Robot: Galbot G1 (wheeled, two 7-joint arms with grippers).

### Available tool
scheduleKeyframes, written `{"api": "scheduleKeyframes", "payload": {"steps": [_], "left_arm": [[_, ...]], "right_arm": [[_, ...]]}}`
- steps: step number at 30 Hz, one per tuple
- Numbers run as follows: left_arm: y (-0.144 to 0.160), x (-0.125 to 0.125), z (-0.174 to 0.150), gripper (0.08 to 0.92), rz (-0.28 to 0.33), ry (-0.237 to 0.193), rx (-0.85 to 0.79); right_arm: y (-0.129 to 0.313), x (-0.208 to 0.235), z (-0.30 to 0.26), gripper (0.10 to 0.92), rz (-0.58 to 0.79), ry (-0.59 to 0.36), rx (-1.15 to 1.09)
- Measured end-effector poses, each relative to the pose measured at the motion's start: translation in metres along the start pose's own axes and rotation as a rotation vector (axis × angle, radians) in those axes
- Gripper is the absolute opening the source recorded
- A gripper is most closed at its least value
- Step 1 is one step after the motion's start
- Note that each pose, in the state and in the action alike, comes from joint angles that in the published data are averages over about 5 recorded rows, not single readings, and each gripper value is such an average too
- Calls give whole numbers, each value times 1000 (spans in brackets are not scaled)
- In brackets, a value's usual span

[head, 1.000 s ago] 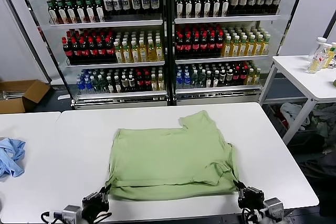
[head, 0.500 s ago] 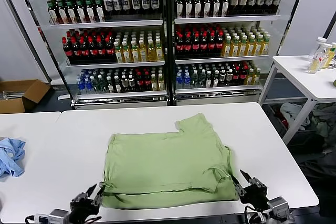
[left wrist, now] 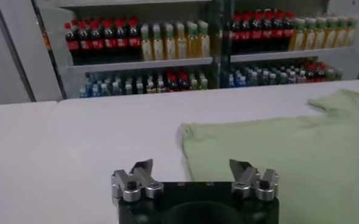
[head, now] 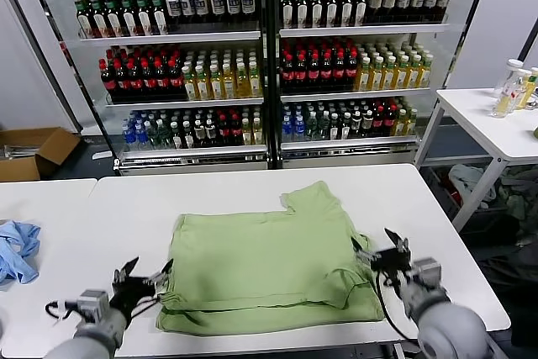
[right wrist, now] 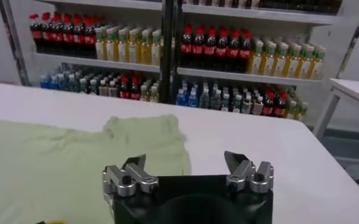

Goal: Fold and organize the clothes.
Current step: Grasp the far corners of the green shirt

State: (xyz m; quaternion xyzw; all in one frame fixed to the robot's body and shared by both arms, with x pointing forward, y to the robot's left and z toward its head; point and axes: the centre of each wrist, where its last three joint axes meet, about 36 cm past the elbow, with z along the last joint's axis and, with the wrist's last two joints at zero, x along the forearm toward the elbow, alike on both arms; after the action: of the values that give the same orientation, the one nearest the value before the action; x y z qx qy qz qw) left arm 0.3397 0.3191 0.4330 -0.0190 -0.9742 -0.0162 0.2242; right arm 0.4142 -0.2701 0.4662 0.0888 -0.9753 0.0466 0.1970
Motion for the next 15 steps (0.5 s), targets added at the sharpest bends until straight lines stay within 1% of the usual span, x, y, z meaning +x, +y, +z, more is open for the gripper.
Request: {"api": "scheduleKeyframes", "payload": {"steps": [5,15], "left_arm": [[6,-38,-11,822,-2,6,15],[4,-107,-29,822,-4,56,27]], "right_arm": [[2,-43,-18,823,-8,12,-23],[11,-127,-50,823,-11,52,-38]]}}
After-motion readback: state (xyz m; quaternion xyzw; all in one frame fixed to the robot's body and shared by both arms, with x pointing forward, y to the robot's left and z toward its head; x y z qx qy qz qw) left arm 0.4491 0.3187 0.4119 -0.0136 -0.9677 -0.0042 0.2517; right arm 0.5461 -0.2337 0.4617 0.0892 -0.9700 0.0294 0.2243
